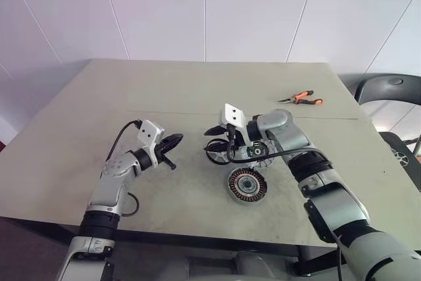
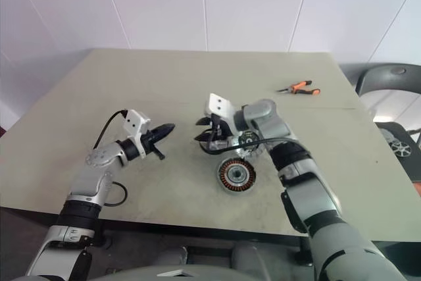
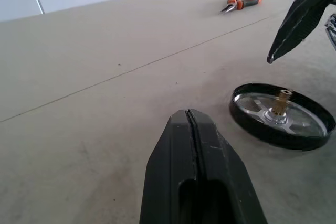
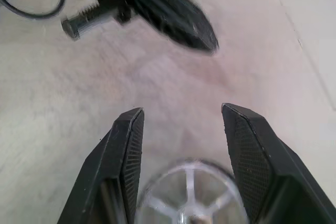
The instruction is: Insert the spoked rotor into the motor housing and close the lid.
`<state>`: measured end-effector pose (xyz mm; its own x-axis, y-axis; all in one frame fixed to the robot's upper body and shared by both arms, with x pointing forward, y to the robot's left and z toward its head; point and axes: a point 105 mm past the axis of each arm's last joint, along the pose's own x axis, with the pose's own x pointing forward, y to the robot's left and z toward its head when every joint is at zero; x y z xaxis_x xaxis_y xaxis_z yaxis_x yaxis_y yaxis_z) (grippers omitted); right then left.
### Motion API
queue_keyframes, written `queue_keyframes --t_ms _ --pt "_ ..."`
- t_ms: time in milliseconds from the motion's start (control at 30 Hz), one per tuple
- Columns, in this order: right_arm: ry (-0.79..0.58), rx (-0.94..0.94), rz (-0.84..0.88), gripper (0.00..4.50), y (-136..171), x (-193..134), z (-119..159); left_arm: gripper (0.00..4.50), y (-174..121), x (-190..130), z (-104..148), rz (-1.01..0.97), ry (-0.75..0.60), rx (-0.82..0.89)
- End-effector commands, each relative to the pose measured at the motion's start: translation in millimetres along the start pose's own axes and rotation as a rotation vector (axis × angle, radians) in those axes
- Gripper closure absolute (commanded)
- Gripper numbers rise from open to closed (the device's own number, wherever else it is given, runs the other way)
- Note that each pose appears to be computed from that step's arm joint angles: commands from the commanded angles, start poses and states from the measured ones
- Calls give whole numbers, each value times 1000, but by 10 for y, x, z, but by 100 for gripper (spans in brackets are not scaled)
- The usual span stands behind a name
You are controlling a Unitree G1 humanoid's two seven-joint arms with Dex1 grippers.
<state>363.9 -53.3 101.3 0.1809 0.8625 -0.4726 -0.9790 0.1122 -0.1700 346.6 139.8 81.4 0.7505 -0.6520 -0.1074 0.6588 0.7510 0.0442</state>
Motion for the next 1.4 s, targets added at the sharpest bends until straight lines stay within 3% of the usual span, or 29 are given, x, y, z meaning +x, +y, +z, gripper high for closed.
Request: queue_keyframes --t_ms 33,100,233,333,500,533,767,1000,1267,1400 --pt "89 -87 -70 206 -86 -32 -48 450 41 -3 113 13 -40 26" --pt "151 -118 -105 206 -127 -22 -143 450 29 26 127 5 -44 27" --pt "147 -110 -112 206 -129 13 -155 450 13 49 132 -1 -46 27" --pt "146 -97 -93 258 -86 41 -181 450 5 52 122 -2 -45 25" --pt "156 -99 -74 431 -37 79 -218 450 6 44 117 0 -43 25" --pt "154 -100 -72 449 -32 83 -214 450 7 41 115 1 -43 26" --pt "122 -100 -88 449 -47 103 -154 450 20 26 111 8 -42 28" --pt "-152 25 -137 449 -164 46 292 450 29 24 114 12 -43 29" --pt "-229 118 -160 449 -208 14 337 450 46 34 130 19 -47 37" --pt "-393 228 -94 449 -182 -84 557 450 45 39 126 18 -48 37"
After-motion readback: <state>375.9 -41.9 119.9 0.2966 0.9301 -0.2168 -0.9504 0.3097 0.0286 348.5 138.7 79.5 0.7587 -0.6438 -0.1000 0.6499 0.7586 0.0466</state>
